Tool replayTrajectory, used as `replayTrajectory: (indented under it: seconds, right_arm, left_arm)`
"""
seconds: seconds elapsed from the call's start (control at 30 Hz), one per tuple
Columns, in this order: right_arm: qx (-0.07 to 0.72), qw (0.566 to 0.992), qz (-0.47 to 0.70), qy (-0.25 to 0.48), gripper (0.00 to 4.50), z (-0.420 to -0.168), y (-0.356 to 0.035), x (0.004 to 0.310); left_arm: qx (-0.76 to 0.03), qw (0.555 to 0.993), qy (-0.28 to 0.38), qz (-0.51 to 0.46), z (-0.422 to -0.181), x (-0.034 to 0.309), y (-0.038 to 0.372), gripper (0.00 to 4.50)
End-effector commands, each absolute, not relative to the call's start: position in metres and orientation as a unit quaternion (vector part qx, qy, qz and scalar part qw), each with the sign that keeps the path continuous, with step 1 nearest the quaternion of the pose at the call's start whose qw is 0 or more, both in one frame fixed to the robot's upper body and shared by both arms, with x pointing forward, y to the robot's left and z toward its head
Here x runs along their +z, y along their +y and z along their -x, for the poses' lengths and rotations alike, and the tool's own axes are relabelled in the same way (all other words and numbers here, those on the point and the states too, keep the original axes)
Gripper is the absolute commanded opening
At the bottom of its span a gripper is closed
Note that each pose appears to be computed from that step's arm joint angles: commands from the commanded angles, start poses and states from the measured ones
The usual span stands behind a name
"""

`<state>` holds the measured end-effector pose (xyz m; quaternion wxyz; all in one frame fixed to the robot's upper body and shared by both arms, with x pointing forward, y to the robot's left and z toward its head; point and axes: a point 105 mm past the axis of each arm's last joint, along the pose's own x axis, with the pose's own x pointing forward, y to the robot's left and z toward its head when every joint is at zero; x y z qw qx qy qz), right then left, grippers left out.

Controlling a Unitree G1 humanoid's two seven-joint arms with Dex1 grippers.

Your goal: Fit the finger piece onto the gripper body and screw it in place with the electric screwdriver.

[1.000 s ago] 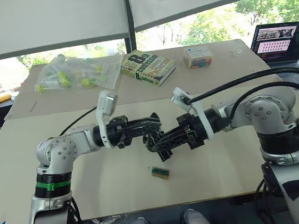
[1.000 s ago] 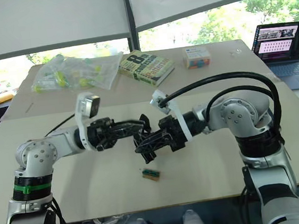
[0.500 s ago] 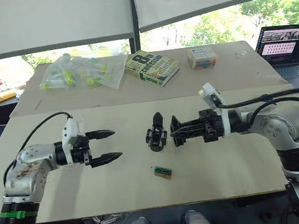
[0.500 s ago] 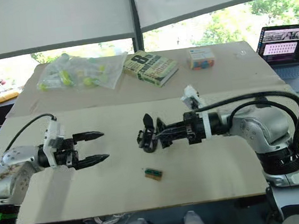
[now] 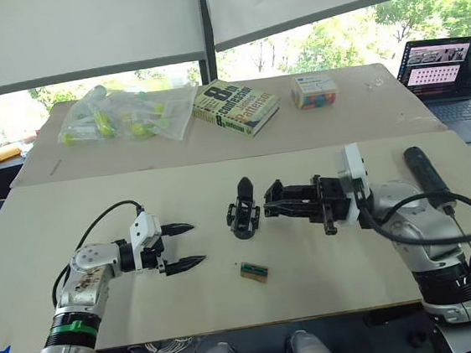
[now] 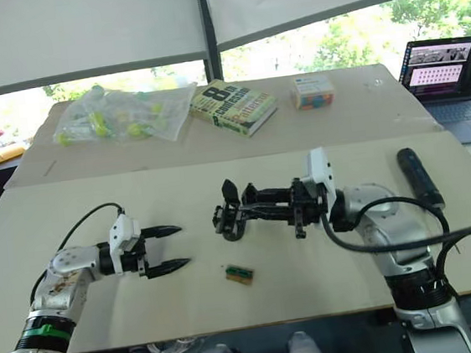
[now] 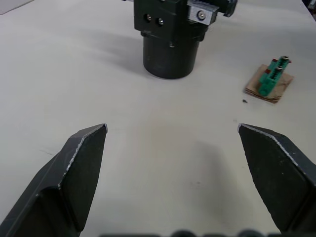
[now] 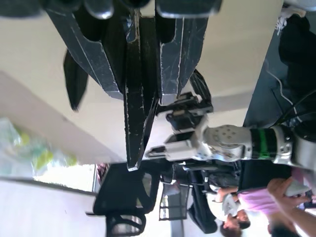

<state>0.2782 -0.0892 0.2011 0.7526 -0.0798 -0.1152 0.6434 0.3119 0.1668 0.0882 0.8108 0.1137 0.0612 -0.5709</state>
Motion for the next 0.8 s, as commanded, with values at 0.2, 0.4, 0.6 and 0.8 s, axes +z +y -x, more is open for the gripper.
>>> replayTrajectory:
  seconds: [0.2,0.4,0.6,0.8]
  right_arm:
    - [0.634,0.749,0.117,-0.15,0.4,-0.265,-0.088,0.206]
    - [0.621,0.761,0.115,-0.148,0.4,-0.255,-0.09,0.206]
    - [0.61,0.77,0.118,-0.148,0.4,-0.255,-0.092,0.209]
    - [0.61,0.77,0.117,-0.143,0.4,-0.253,-0.09,0.207]
  left_arm:
    - [-0.628,0.768,0.035,-0.116,-0.33,0.092,0.118,4.5]
    - [-0.621,0.772,0.04,-0.125,-0.345,0.085,0.105,4.5]
    - [-0.625,0.771,0.031,-0.119,-0.352,0.086,0.092,4.5]
    - [-0.631,0.765,0.03,-0.121,-0.353,0.086,0.085,4.5]
